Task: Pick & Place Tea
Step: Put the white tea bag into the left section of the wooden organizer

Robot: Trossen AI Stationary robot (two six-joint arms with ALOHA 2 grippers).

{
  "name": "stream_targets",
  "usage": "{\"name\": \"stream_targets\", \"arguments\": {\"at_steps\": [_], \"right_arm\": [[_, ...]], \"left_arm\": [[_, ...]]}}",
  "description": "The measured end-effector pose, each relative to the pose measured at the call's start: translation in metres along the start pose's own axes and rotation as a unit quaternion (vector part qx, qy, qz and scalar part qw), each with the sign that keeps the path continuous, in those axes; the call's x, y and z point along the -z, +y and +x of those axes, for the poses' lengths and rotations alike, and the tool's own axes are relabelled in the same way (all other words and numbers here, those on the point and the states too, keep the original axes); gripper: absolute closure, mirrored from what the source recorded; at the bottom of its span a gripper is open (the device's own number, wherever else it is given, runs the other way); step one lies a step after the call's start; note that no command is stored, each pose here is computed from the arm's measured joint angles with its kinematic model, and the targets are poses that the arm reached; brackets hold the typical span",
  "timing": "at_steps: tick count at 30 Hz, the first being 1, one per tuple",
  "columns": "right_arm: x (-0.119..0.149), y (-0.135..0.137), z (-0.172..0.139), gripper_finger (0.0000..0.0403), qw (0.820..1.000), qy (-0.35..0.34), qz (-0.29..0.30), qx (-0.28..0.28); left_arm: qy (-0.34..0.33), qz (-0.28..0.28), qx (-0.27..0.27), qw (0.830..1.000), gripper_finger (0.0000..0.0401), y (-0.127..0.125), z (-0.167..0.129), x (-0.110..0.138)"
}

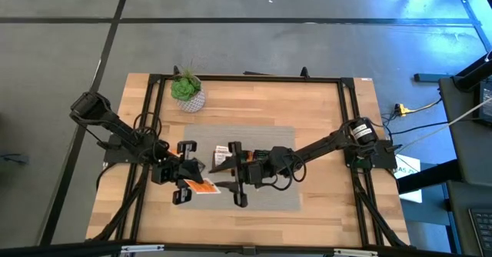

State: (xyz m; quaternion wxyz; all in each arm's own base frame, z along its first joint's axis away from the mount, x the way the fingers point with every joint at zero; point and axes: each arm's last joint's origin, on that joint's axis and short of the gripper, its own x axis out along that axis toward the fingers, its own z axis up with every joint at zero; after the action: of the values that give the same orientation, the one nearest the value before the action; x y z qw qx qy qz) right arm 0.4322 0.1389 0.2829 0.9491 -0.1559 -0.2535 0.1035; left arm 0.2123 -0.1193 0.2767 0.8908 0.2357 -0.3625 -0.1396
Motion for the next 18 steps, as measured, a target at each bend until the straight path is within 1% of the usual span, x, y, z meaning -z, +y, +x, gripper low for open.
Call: {"name": "stream_targets", "arguments": {"at_steps": [3,7,9,14,18], "right_arm": [[-0.0002,0.0004,0.0,0.0266,1.0,-0.003,-0.002,-0.007],[-0.001,0.0023,-0.0001,0.0284,0.999,-0.018,-0.01,-0.042],[-0.001,0.0023,-0.0001,0.029,0.999,-0.019,-0.022,-0.042],[-0.0009,0.0023,-0.0002,0.0303,0.999,-0.019,-0.024,-0.042],[-0.0006,0.002,-0.0003,0.0335,0.999,-0.015,-0.024,-0.035]], "left_arm": [[0.002,0.0,-0.002,1.0,0.0398,0.0001,0.0,0.0001],[0.017,0.004,-0.012,1.0,0.0398,0.0027,-0.0001,0.0034],[0.018,0.001,-0.012,1.0,0.0398,0.0041,-0.0002,0.0049],[0.017,-0.006,-0.008,1.0,0.0398,0.0067,-0.0004,0.0074],[0.018,-0.008,0.0,1.0,0.0398,0.0059,-0.0004,0.008]]}}
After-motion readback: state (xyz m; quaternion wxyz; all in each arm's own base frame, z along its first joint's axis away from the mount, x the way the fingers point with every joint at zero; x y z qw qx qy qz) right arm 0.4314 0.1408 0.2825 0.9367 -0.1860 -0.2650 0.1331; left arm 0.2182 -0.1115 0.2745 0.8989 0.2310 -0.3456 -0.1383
